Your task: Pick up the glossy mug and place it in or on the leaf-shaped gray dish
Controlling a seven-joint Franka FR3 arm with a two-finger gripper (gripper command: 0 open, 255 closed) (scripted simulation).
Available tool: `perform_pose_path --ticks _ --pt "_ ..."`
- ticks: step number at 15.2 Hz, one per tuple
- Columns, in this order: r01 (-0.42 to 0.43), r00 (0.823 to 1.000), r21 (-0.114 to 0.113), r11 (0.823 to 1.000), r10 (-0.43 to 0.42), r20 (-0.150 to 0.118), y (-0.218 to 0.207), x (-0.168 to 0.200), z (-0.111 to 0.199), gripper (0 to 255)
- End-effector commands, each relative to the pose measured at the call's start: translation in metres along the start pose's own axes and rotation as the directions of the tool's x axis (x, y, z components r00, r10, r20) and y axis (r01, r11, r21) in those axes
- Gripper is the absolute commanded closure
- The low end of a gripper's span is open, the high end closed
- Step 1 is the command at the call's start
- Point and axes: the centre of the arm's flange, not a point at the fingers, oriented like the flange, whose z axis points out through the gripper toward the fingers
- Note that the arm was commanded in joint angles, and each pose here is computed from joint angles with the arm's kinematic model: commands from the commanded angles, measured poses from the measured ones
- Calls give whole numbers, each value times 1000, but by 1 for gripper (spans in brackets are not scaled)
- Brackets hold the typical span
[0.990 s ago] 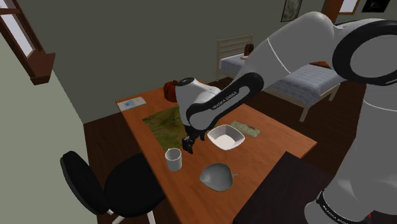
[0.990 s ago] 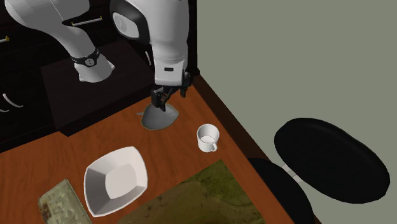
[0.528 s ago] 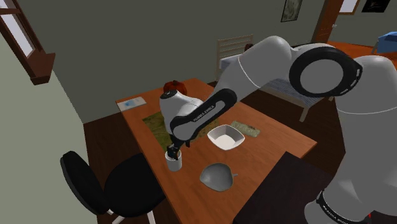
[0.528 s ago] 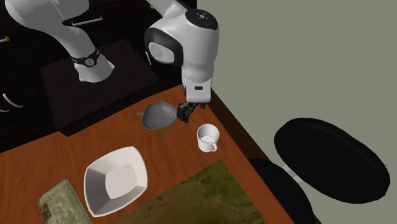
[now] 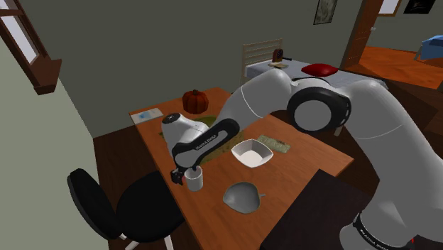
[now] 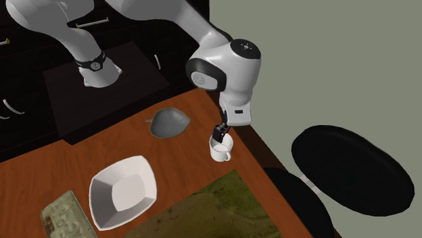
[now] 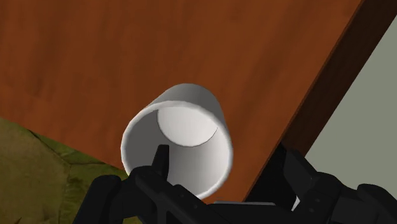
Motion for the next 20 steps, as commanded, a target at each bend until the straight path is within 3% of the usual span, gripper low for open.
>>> perform_pose_path --ticks 1,6,14,15,20 --pt "1 1000 0 1000 -1 -2 -2 4 10 0" --pt "1 1000 0 1000 -1 -2 -2 4 39 0" --pt "1 1000 0 1000 -1 -2 -2 4 39 0" --pt "1 1000 0 1000 -1 -2 -2 4 39 255" --pt "1 1000 0 1000 -1 -2 -2 4 39 255"
